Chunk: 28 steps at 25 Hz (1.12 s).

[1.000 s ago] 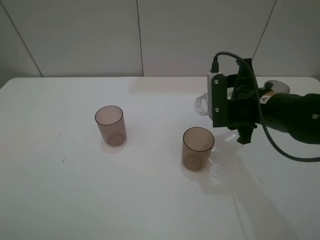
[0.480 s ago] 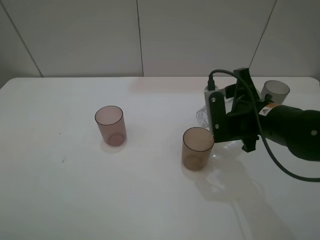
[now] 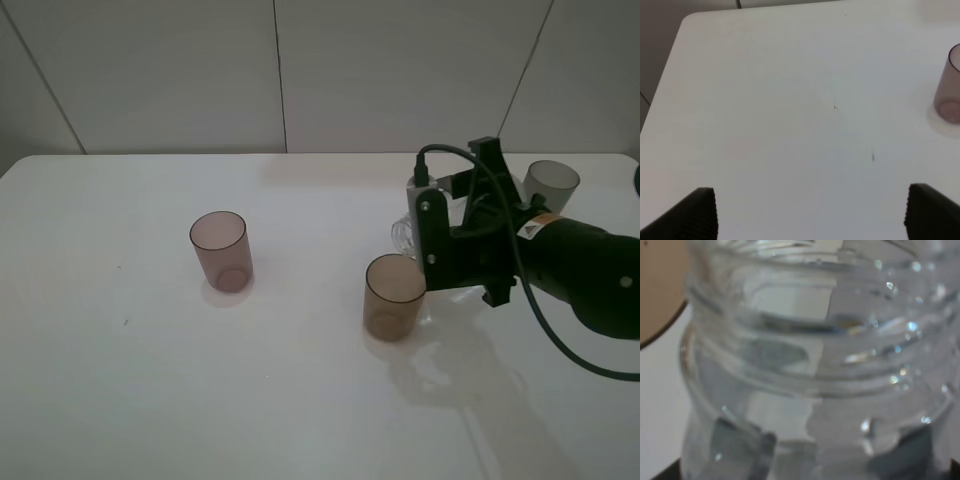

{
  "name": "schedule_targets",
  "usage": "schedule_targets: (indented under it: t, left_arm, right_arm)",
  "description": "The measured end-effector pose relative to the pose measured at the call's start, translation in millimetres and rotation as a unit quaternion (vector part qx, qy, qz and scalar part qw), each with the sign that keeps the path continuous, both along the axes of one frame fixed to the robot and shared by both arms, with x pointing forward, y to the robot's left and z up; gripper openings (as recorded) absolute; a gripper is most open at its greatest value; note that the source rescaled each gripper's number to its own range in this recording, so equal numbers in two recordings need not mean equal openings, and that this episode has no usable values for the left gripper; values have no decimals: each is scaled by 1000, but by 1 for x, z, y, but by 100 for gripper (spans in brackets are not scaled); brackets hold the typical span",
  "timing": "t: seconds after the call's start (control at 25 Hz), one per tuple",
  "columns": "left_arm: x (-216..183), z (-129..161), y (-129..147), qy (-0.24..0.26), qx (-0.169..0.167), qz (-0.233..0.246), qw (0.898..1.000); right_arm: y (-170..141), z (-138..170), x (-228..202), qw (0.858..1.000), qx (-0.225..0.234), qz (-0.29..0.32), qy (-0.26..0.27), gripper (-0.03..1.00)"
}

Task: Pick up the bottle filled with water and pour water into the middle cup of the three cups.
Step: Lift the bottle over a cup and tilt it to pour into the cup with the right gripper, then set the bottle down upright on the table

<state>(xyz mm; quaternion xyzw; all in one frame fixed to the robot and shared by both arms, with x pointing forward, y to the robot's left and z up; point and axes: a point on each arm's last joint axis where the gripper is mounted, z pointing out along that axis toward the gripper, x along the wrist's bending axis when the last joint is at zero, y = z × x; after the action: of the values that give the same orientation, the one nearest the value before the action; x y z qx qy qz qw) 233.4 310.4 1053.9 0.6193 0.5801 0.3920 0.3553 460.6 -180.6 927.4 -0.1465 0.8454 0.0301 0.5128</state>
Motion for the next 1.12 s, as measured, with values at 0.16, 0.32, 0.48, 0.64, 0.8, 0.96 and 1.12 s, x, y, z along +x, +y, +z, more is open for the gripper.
schedule_targets:
  t: [0.16,0.32,0.48,0.64,0.8,0.96,1.12]
  left_arm:
    - [0,0,0,0,0,0,1000]
    - [0,0,0,0,0,0,1000]
    - [0,0,0,0,0,0,1000]
    - [0,0,0,0,0,0,1000]
    - [0,0,0,0,0,0,1000]
    - [0,0,0,0,0,0,1000]
    - [0,0,0,0,0,0,1000]
  right_arm:
    - [-2,-1,-1,1000,-11,1,-6,1]
    - [-4,-1,-2,1000,-11,-6,-12,1]
    - [-5,0,-1,1000,-11,-15,-19,1]
    - [-7,2,0,999,-35,-16,-31,1]
    - [-8,5,2,997,-54,-17,-51,1]
    - [-7,7,2,996,-60,-15,-65,1]
    - [-8,8,2,995,-70,-14,-76,1]
